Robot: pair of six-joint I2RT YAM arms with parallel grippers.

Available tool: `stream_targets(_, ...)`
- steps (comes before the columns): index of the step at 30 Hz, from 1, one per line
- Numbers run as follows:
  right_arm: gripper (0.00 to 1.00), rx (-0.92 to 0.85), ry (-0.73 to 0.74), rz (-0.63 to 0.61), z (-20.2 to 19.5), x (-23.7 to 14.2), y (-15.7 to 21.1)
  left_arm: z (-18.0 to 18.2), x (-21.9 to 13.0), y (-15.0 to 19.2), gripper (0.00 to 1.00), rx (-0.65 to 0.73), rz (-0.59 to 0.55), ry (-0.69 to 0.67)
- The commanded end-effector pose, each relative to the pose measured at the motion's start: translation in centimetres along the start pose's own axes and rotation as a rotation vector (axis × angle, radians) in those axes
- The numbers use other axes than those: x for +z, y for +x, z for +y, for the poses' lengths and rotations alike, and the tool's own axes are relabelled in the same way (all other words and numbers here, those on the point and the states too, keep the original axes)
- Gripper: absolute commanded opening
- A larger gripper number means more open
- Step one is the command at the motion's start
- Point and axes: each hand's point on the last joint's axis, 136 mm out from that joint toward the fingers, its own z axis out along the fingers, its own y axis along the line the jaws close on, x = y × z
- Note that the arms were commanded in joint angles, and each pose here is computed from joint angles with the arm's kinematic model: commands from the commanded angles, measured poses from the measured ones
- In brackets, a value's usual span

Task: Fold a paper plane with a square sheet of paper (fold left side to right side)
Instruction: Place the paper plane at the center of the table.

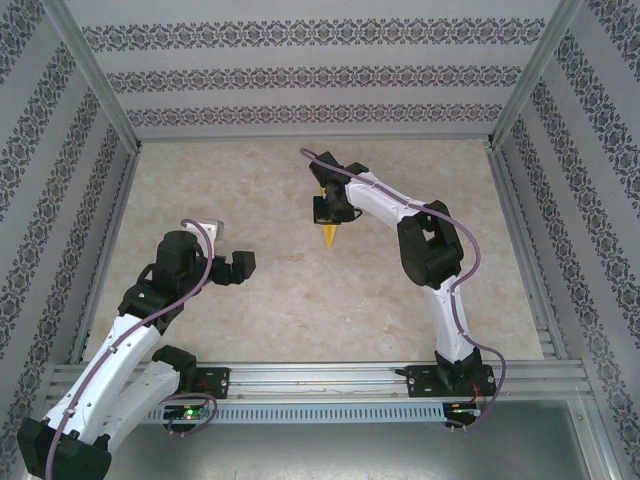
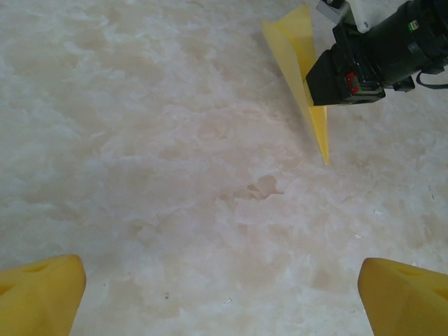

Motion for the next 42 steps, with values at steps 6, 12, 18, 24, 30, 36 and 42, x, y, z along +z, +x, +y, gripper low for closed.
stream_targets(6,0.01,-0.022,0.038,0.053,-0.5,1.4,0.0,-0.1,-0.5,-0.6,1.0,0.017,-0.002,0.005)
stream_targets(12,0.07,-0.022,0.029,0.064,-0.2,2.0,0.1,0.0,-0.3,-0.4,1.0,0.014,0.004,0.002)
stream_targets(18,0.15,-0.02,0.032,0.067,-0.2,2.4,0.1,0.0,-0.3,-0.4,1.0,0.014,0.007,0.004)
stream_targets(24,0.2,-0.019,0.039,0.068,-0.2,2.7,0.2,-0.1,-0.4,-0.4,1.0,0.014,0.006,0.006)
stream_targets(30,0.23,-0.026,0.045,0.081,-0.1,3.4,0.5,0.0,-0.4,-0.4,0.99,0.014,0.006,0.004)
stream_targets(36,0.27,-0.039,0.056,0.098,-0.2,4.2,1.0,0.0,-0.4,-0.4,1.0,0.014,0.006,0.002)
stream_targets(42,0.32,-0.067,0.071,0.11,-0.2,4.3,1.3,0.1,-0.3,-0.3,1.0,0.01,0.007,0.0)
